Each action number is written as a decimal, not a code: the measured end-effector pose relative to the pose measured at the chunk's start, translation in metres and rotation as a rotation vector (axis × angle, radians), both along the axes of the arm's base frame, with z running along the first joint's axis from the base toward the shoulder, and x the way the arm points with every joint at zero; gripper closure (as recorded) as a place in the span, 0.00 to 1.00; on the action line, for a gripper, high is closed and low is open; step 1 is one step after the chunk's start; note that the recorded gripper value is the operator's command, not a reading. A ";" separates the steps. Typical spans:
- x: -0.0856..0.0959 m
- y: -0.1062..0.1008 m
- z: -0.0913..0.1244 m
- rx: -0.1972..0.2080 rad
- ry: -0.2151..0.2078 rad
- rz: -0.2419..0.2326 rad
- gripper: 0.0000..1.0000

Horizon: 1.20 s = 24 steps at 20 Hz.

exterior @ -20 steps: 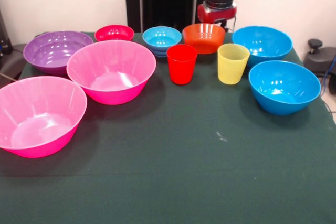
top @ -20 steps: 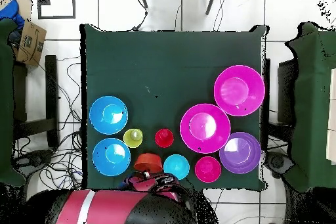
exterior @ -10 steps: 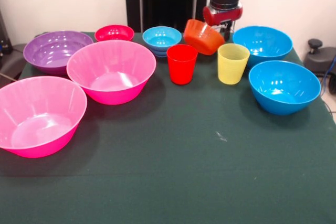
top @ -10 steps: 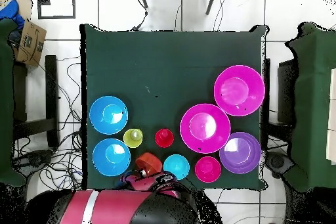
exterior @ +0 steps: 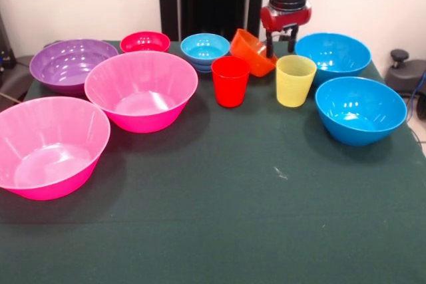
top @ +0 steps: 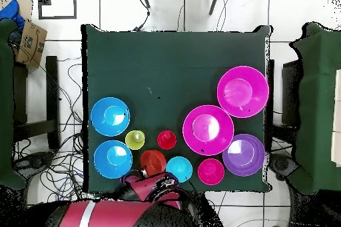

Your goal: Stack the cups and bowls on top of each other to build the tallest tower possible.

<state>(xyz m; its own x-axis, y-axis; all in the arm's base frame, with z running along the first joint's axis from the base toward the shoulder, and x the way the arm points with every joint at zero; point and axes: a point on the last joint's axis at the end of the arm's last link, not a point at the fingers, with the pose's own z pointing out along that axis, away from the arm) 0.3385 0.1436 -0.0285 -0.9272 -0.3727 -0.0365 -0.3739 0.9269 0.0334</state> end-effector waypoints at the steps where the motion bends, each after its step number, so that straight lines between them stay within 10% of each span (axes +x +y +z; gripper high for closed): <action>1: 0.001 0.001 0.002 -0.001 -0.003 0.002 0.00; 24: 0.011 0.017 0.036 -0.071 -0.015 0.081 0.00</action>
